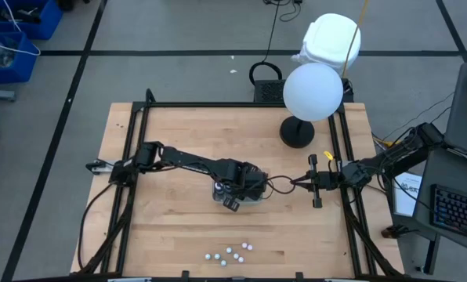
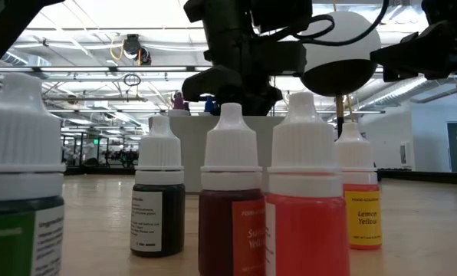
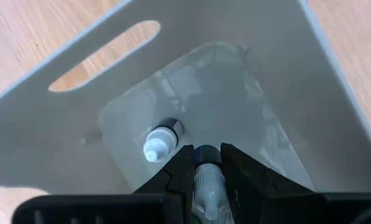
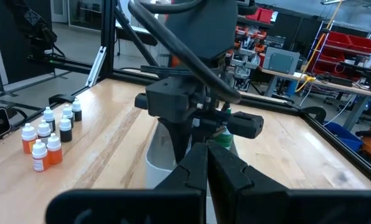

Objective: Pick & Place food coloring
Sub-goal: Put the small blue food coloring bottle into the gray bin

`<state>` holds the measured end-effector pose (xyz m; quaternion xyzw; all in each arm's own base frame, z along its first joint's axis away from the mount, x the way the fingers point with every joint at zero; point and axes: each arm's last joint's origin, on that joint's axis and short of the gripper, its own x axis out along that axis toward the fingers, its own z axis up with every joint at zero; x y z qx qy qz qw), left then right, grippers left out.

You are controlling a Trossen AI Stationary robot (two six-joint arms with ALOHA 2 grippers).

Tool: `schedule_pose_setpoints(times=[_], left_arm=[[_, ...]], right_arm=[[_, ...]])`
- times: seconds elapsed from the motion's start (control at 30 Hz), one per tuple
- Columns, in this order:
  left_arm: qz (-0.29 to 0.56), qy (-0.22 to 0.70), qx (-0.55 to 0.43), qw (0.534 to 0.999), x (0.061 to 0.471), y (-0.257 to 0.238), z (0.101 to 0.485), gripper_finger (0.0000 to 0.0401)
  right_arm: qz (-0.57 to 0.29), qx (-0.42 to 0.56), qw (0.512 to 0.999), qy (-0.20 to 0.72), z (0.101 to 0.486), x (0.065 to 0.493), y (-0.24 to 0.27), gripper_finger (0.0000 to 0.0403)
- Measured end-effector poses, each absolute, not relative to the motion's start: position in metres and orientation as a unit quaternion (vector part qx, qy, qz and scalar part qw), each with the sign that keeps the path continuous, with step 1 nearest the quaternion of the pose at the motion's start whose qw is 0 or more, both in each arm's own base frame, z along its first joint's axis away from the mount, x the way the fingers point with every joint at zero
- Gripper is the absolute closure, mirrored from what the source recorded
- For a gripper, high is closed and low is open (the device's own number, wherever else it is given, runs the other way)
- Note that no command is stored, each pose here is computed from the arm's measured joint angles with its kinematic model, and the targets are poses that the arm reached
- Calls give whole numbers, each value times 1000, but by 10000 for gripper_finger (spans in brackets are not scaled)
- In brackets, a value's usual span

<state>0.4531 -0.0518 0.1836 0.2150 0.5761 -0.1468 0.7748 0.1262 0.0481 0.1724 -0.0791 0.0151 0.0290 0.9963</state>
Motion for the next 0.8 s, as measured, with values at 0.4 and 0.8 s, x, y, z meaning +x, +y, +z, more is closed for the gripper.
schedule_pose_setpoints(times=[0.4, 0.8], left_arm=[[-144, 577, 211, 775, 455, -52, 180, 325], [-138, 575, 204, 780, 455, -52, 180, 325]], right_arm=[[29, -79, 996, 15, 172, 126, 48, 403], [29, -79, 996, 15, 172, 126, 48, 403]])
